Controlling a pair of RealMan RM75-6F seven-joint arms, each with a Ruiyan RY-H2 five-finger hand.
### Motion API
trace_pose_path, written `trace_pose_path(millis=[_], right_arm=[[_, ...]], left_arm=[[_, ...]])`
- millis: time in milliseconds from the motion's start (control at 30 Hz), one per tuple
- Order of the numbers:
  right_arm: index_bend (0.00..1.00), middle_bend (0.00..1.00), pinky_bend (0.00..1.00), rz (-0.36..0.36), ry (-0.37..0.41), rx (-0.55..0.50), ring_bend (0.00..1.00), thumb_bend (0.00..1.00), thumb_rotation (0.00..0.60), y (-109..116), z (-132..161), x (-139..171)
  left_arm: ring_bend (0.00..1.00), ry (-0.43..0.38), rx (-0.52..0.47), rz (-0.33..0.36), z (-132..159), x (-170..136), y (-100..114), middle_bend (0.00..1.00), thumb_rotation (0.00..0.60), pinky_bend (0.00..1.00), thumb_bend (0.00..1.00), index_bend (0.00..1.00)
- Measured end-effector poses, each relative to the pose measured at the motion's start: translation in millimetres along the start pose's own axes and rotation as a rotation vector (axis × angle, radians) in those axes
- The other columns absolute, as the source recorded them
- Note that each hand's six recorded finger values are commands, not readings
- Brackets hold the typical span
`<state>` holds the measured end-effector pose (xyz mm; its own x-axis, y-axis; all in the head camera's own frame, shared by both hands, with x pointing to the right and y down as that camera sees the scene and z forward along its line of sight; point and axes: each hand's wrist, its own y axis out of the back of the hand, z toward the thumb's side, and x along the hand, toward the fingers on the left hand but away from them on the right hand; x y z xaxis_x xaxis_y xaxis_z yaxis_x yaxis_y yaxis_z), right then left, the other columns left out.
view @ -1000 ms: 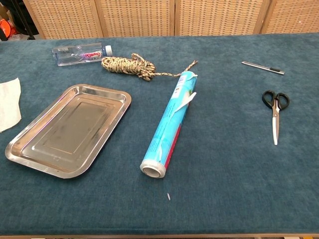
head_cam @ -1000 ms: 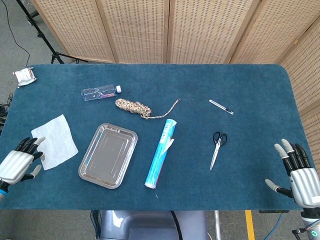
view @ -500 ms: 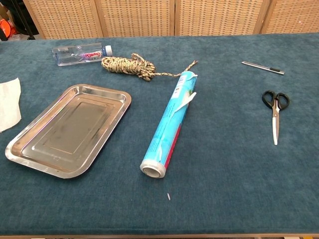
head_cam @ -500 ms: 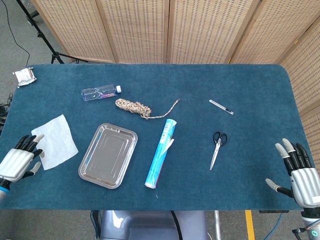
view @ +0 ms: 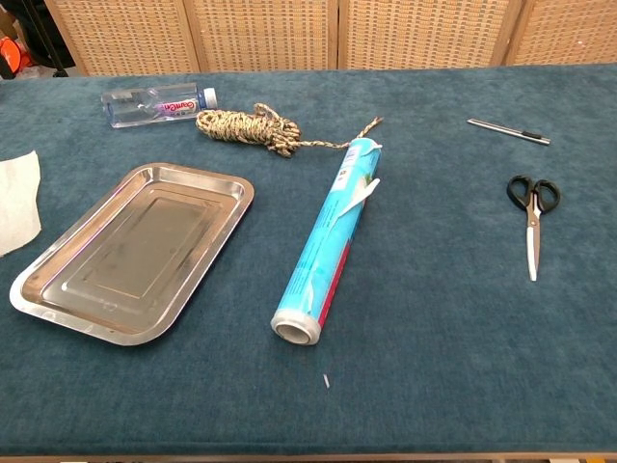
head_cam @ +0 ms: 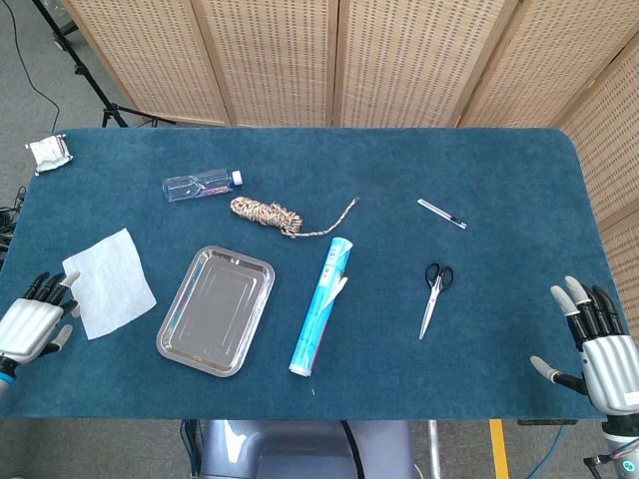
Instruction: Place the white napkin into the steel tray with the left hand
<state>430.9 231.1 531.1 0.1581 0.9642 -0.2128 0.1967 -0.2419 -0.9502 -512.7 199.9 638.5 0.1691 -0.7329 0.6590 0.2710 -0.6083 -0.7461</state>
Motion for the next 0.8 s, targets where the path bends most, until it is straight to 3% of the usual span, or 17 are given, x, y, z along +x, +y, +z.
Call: trace_pose_path(millis=[333, 800], right_arm=[[0.00, 0.00, 0.00, -0.003, -0.004, -0.003, 0.00, 0.00, 0.600, 1, -1, 0], [0.00, 0.00, 0.00, -0.011, -0.003, -0.008, 0.00, 0.00, 0.600, 2, -2, 0]], left_arm=[[0.00, 0.001, 0.027, -0.033, -4, 2, -16, 0.00, 0.536, 0.00, 0.48, 0.46], [0.00, 0.021, 0.071, -0.013, -8, 13, -22, 0.00, 0.534, 0.00, 0.47, 0.45]])
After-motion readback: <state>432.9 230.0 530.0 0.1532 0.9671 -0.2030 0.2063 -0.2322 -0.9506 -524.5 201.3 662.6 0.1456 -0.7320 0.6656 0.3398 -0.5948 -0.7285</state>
